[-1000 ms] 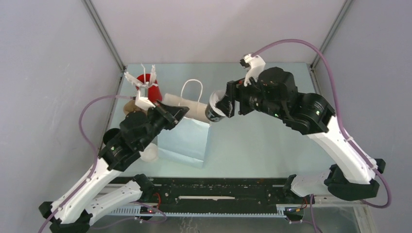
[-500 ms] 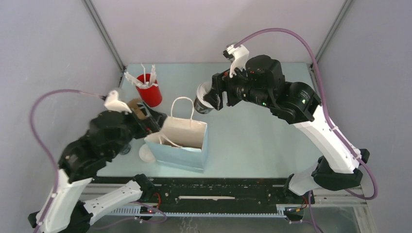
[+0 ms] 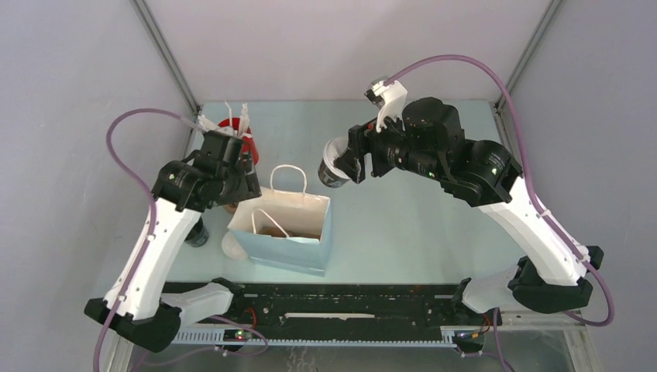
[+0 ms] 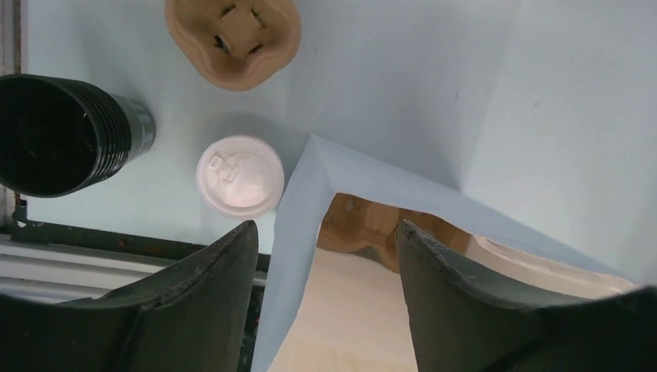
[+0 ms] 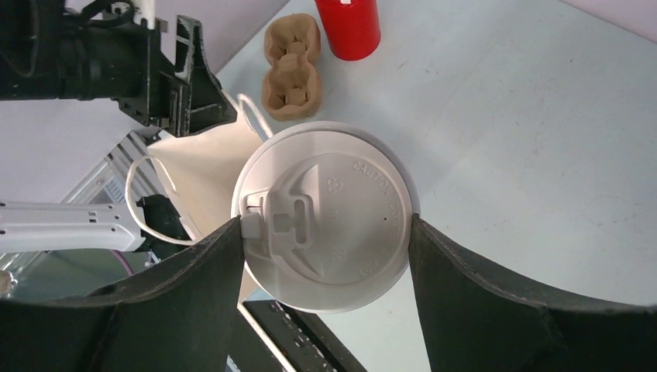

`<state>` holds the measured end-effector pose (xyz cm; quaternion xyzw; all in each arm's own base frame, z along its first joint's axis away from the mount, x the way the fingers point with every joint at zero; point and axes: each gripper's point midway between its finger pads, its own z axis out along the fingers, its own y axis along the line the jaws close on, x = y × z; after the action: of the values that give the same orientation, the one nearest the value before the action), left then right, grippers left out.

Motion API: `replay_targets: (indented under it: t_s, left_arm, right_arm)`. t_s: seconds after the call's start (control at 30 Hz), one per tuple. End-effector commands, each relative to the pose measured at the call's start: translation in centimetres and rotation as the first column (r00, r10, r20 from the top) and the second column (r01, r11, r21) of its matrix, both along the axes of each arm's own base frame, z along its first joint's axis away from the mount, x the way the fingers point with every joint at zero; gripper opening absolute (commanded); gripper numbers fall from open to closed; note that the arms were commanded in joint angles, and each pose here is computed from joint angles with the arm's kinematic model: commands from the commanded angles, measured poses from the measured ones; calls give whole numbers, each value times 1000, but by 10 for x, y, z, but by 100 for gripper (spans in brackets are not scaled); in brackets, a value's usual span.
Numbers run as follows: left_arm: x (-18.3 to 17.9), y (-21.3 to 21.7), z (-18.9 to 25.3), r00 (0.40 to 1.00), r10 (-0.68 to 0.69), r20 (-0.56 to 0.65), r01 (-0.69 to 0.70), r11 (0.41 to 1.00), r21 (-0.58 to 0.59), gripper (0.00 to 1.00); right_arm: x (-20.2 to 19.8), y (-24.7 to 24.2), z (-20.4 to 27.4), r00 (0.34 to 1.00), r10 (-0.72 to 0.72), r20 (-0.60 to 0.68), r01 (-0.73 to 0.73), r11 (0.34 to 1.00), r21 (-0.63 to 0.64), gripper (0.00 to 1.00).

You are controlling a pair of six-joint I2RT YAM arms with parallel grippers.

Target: Pack the takeout coffee

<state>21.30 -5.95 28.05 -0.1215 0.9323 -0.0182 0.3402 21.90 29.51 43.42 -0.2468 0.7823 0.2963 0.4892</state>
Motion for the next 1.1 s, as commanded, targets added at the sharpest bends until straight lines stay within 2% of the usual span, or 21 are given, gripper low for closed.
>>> replay_targets:
  t_s: [0.0, 0.1, 0.3, 0.37, 0.47, 0.73, 0.93, 1.07]
  left_arm:
    - [-2, -2, -16, 995, -89, -42, 90, 995, 31, 66]
    - [-2, -2, -30, 991, -92, -96, 98, 994, 54, 49]
    - [7, -3, -31, 993, -102, -59, 106, 992, 65, 19]
    - [15, -10, -24, 993, -114, -8, 114, 993, 33, 10]
    - [33, -28, -2, 982, -146, 120, 152, 988, -37, 1]
    - [82, -72, 74, 905, -169, 390, 239, 961, -138, 0]
    - [103, -111, 118, 805, -224, 549, 358, 922, -148, 0]
    - [110, -134, 126, 737, -270, 620, 433, 893, -125, 0]
  right_arm:
    - [-8, -15, 22, 998, -7, 59, 3, 998, 66, 66]
    - [-11, -21, 23, 998, -14, 65, 9, 997, 71, 66]
    - [-14, -31, 22, 996, -23, 87, 17, 998, 68, 66]
    - [-14, -33, 23, 995, -21, 101, 15, 998, 62, 66]
    - [-13, -39, 26, 992, -28, 124, 21, 998, 56, 66]
    - [-12, -52, 40, 981, -35, 191, 23, 997, 67, 67]
    - [-15, -59, 46, 963, -10, 268, -2, 999, 44, 67]
    - [-15, -68, 43, 951, -20, 309, 14, 1000, 21, 68]
